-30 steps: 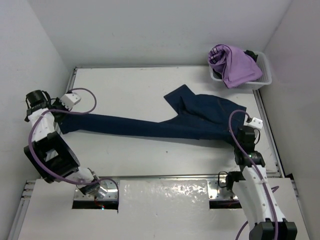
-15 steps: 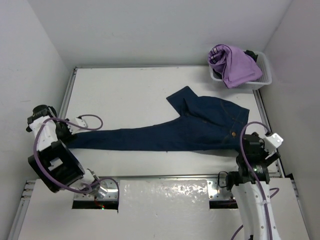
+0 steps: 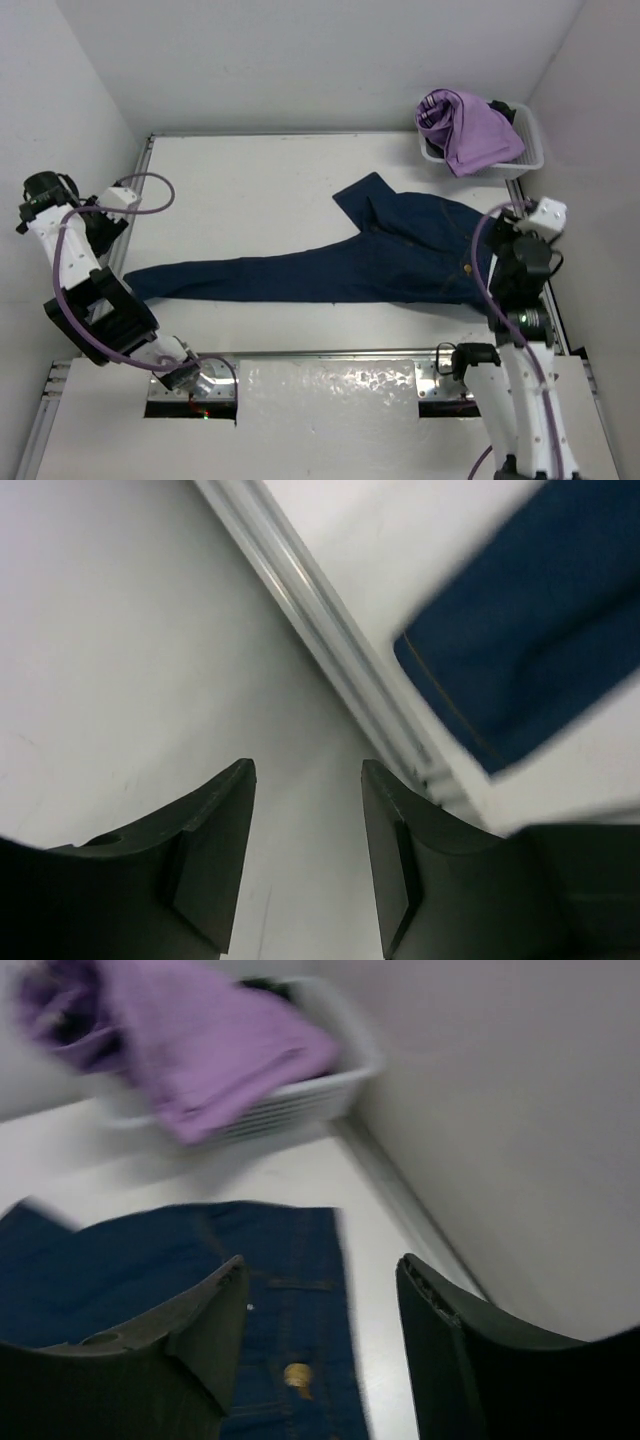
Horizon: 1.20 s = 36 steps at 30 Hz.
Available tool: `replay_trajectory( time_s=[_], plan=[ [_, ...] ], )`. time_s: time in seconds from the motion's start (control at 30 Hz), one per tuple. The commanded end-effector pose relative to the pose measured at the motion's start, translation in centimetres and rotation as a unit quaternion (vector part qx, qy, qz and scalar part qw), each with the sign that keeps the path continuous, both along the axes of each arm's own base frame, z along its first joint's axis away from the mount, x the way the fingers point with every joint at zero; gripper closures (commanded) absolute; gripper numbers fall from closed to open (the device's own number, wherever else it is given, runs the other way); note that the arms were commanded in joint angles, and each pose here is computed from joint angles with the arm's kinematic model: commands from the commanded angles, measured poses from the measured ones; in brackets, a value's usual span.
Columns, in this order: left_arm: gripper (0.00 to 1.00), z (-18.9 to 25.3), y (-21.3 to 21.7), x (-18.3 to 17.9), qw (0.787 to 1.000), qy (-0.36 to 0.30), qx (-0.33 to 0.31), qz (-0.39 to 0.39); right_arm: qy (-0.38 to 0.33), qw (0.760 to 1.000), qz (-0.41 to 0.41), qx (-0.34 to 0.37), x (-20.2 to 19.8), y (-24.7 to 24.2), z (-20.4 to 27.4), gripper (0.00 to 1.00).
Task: Fold and stack the trousers
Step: Flatten the trousers out
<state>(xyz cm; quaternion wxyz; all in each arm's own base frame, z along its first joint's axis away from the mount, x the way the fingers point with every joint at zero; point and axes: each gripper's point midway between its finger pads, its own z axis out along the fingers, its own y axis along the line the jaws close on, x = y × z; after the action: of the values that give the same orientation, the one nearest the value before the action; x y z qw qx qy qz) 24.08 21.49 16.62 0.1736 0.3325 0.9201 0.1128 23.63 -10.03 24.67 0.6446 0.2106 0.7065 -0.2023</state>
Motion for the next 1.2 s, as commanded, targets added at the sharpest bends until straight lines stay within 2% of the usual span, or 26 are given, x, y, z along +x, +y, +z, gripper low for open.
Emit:
replay_trajectory(
  time_s=[0.0, 0.03, 0.07, 0.1, 0.13, 0.17, 0.2, 0.23, 0.3, 0.33, 0.47, 0.57, 0.63, 0.7, 0.8, 0.83, 0.9, 0.97, 1.03, 1.1, 1.17],
  plan=[
    [0.55, -2.9, -4.8, 3.4, 0.990, -0.034, -0.122, 0.059, 0.062, 0.967, 0.249, -0.005, 6.2, 7.6, -0.4, 0.43],
    [0.55, -3.8, -5.3, 3.4, 0.992, -0.026, -0.105, 0.067, 0.095, 0.950, 0.293, 0.059, 6.5, 9.9, -2.1, 0.60],
    [0.56, -4.9, -6.3, 3.8, 0.993, -0.025, -0.100, 0.062, 0.153, 0.932, 0.310, 0.109, 7.3, 11.1, -5.6, 0.70],
    [0.56, -7.7, -9.2, 2.5, 0.993, 0.013, -0.114, 0.040, 0.170, 0.912, 0.337, 0.162, 7.3, 13.1, -7.0, 0.86],
    [0.56, -8.5, -10.1, 2.1, 0.992, 0.019, -0.117, 0.032, 0.184, 0.905, 0.340, 0.176, 7.5, 13.8, -8.2, 0.87],
    [0.57, -9.7, -10.7, 1.3, 0.992, 0.021, -0.122, 0.033, 0.210, 0.881, 0.387, 0.176, 6.8, 17.3, -10.2, 0.94],
    [0.57, -10.2, -10.6, 1.0, 0.992, 0.023, -0.117, 0.038, 0.194, 0.875, 0.418, 0.147, 7.2, 18.9, -10.0, 0.96],
    [0.59, -11.3, -9.7, 0.0, 0.994, 0.037, -0.089, 0.050, 0.208, 0.848, 0.471, 0.126, 5.8, 22.5, -11.3, 0.97],
    [0.59, -12.4, -8.5, -1.7, 0.995, 0.067, -0.051, 0.050, 0.213, 0.822, 0.515, 0.113, 5.4, 25.6, -12.0, 0.98],
    [0.60, -12.7, -8.3, -2.1, 0.996, 0.071, -0.038, 0.044, 0.225, 0.798, 0.549, 0.107, 4.5, 28.0, -12.2, 1.00],
    [0.60, -14.3, -7.8, -4.1, 0.996, 0.089, -0.001, 0.017, 0.307, 0.732, 0.606, 0.047, 3.2, 33.0, -16.2, 1.00],
    [0.58, -15.2, -7.7, -5.4, 0.994, 0.106, 0.024, -0.015, 0.315, 0.703, 0.637, 0.032, 3.6, 36.2, -16.8, 1.00],
    [0.57, -15.4, -7.8, -6.2, 0.991, 0.112, 0.040, -0.058, 0.336, 0.693, 0.637, 0.031, 4.6, 37.8, -18.3, 1.00],
    [0.56, -15.1, -6.8, -6.0, 0.989, 0.111, 0.071, -0.066, 0.361, 0.672, 0.646, 0.027, 5.0, 39.1, -19.8, 1.00],
    [0.56, -14.6, -4.9, -4.8, 0.982, 0.094, 0.136, -0.095, 0.399, 0.624, 0.672, 0.005, 3.1, 40.3, -22.2, 1.00],
    [0.56, -15.1, -4.5, -4.8, 0.975, 0.098, 0.153, -0.126, 0.404, 0.611, 0.681, 0.000, 2.4, 40.4, -22.7, 1.00],
    [0.55, -14.8, -3.3, -2.9, 0.966, 0.065, 0.198, -0.152, 0.417, 0.570, 0.708, -0.016, 0.1, 40.1, -23.9, 1.00],
    [0.54, -15.4, -3.0, -2.4, 0.958, 0.055, 0.217, -0.177, 0.420, 0.549, 0.722, -0.031, -1.2, 39.5, -24.0, 1.00],
    [0.53, -14.8, -2.5, -0.5, 0.964, 0.021, 0.211, -0.159, 0.433, 0.532, 0.727, -0.040, -3.0, 38.3, -24.8, 1.00],
    [0.53, -14.4, -2.1, 1.2, 0.976, 0.014, 0.175, -0.132, 0.440, 0.512, 0.735, -0.063, -4.6, 37.0, -25.1, 1.00],
    [0.53, -14.6, -1.7, 1.5, 0.988, 0.013, 0.135, -0.076, 0.430, 0.508, 0.741, -0.095, -5.2, 36.2, -24.7, 1.00]
  ],
)
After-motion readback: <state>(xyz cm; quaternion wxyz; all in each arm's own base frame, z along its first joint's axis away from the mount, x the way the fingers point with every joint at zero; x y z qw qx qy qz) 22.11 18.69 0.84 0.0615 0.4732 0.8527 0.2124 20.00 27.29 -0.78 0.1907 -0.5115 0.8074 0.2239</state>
